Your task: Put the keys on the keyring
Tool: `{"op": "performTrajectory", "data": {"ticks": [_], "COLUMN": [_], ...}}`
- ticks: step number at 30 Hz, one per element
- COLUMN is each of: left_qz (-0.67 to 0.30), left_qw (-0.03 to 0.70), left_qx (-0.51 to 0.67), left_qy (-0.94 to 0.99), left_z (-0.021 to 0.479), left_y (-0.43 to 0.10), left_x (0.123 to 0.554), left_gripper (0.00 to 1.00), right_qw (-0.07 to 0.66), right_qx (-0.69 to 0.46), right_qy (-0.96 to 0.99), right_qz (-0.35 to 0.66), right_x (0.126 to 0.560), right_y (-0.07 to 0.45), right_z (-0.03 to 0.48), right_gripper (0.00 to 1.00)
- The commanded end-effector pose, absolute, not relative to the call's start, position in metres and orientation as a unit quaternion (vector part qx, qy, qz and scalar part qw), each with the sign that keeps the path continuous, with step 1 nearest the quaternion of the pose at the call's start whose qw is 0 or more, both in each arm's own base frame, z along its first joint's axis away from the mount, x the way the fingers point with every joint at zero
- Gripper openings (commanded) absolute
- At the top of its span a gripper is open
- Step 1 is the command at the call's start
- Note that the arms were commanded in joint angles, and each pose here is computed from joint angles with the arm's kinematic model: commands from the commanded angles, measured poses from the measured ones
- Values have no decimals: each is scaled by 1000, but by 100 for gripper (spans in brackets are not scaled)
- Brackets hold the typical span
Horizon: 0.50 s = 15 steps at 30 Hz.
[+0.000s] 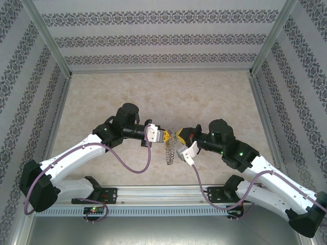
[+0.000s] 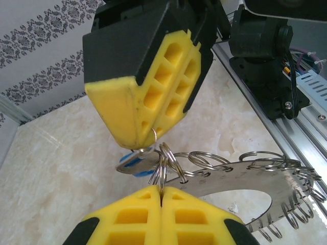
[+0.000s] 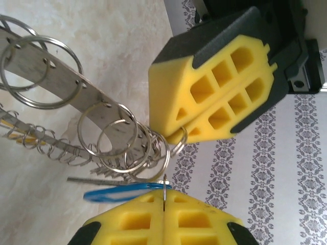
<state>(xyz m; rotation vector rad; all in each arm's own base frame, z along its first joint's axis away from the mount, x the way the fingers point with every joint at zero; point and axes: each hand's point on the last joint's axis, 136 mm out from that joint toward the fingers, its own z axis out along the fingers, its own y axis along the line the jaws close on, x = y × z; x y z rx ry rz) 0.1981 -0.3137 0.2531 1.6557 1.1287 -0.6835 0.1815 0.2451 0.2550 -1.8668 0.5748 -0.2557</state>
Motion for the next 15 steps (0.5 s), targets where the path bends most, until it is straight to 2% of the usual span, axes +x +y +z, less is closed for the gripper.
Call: {"op": "performTrajectory", "data": {"ticks": [1, 15], "left_qz": [-286, -281], "left_qw": [516, 515], "left_qx": [675, 676], "left_qy": [442, 446], "left_z": [279, 275], "left_y": [-317, -317], "left_x": [202, 205], "left_gripper": [0, 0], "right_qw": [553, 553], "right_qx": [-795, -797], "right_qy": [224, 217], "right_qz": [-107, -110], "right_x": [177, 176], "right_y": [250, 256], "right_z": [256, 258], "right_gripper": [0, 0]}}
